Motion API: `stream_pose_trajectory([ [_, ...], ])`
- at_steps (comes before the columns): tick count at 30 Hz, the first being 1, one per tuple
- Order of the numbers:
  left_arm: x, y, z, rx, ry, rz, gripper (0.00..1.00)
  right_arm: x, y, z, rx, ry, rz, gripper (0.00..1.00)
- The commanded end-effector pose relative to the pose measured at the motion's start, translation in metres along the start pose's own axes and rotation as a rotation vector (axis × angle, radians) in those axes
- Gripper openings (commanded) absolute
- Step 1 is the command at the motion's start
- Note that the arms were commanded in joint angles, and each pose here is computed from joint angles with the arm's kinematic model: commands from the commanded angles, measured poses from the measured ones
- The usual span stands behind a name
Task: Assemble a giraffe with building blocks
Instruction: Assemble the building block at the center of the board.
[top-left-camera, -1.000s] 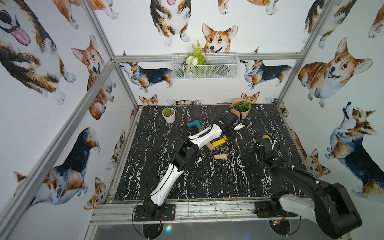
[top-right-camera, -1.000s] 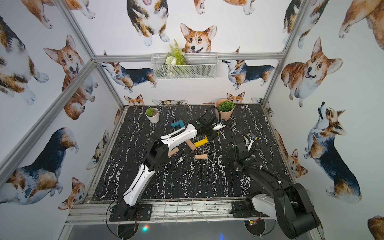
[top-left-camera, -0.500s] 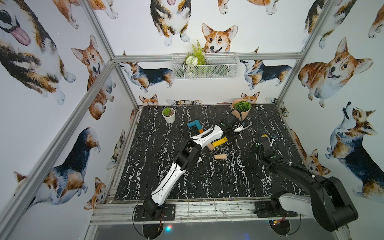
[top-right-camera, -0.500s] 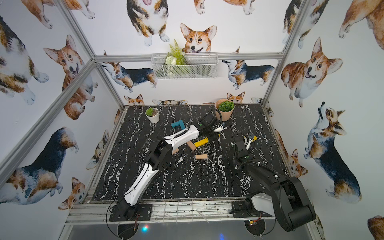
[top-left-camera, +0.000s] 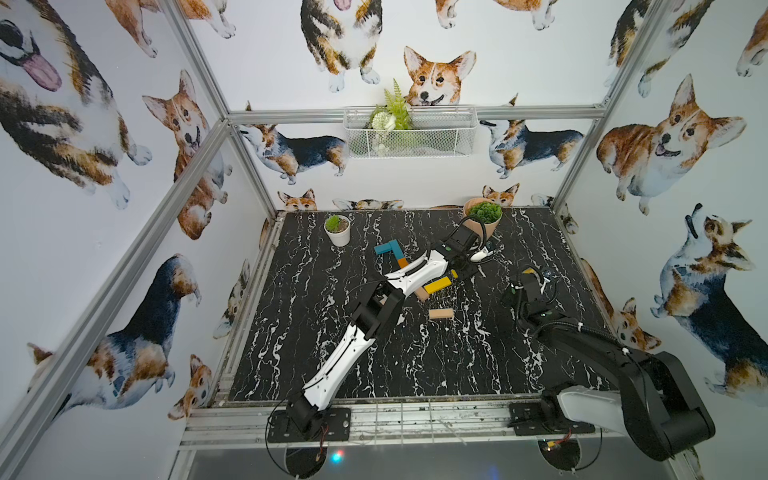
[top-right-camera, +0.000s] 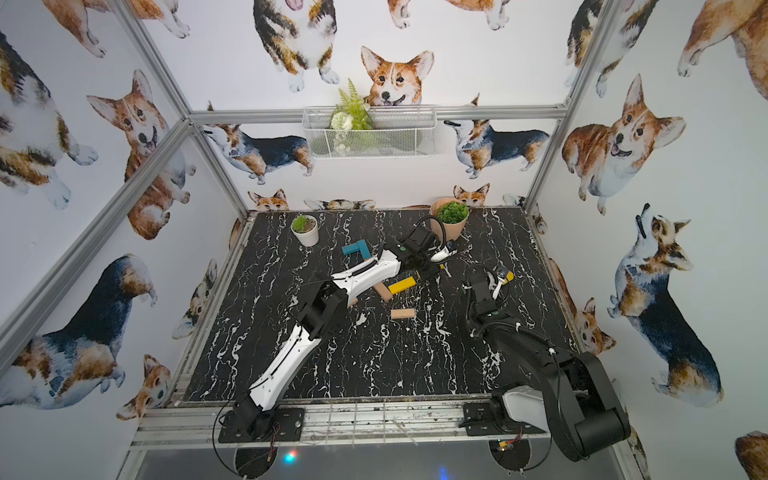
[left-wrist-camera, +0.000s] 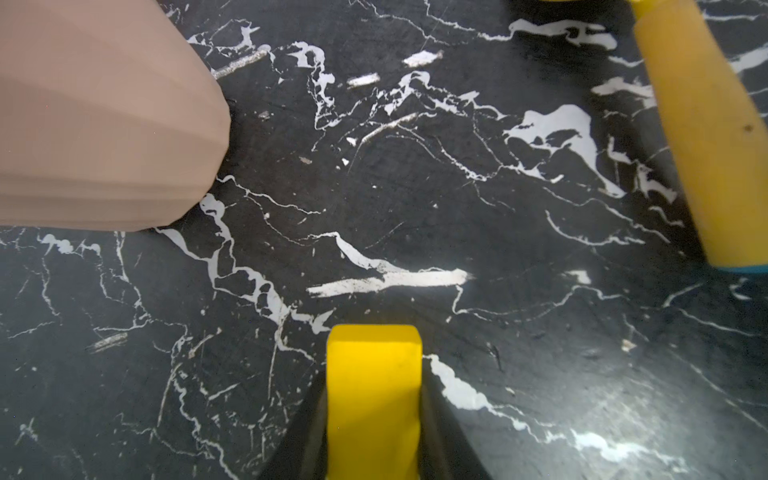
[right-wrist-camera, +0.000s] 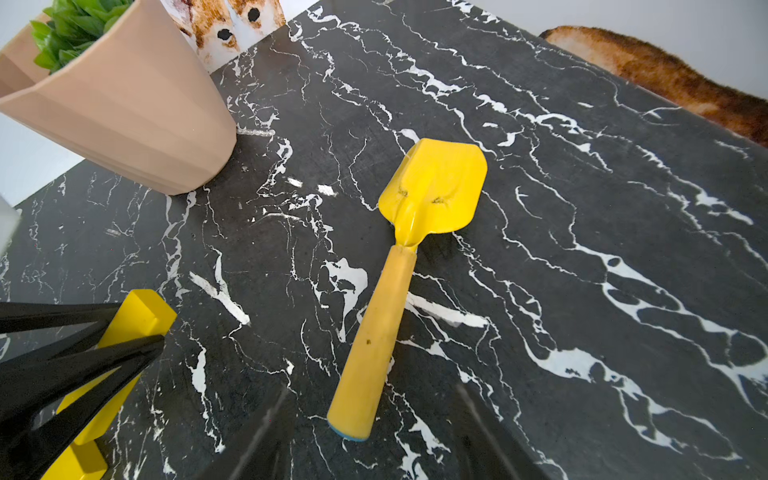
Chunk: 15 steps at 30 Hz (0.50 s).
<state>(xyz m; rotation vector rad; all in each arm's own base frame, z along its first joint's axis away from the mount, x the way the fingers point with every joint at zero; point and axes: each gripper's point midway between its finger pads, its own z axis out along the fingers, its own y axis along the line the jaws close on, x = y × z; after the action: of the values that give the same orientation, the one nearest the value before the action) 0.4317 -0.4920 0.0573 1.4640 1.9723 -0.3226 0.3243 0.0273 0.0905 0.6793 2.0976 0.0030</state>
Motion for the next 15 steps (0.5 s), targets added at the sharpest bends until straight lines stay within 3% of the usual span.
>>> stream_pose_trajectory([
  [1,0.007,-0.003,-0.002,0.018,0.034,0.014,0.02,-0.006,0.005,-0.001,-0.016,-0.019,0.021,0.64],
  [11,0.027,-0.011,-0.003,0.053,0.112,-0.002,0.05,-0.005,0.007,-0.001,-0.025,-0.013,0.024,0.64],
  [15,0.025,-0.010,-0.004,0.051,0.104,-0.011,0.12,-0.006,0.007,-0.001,-0.026,-0.015,0.024,0.64],
])
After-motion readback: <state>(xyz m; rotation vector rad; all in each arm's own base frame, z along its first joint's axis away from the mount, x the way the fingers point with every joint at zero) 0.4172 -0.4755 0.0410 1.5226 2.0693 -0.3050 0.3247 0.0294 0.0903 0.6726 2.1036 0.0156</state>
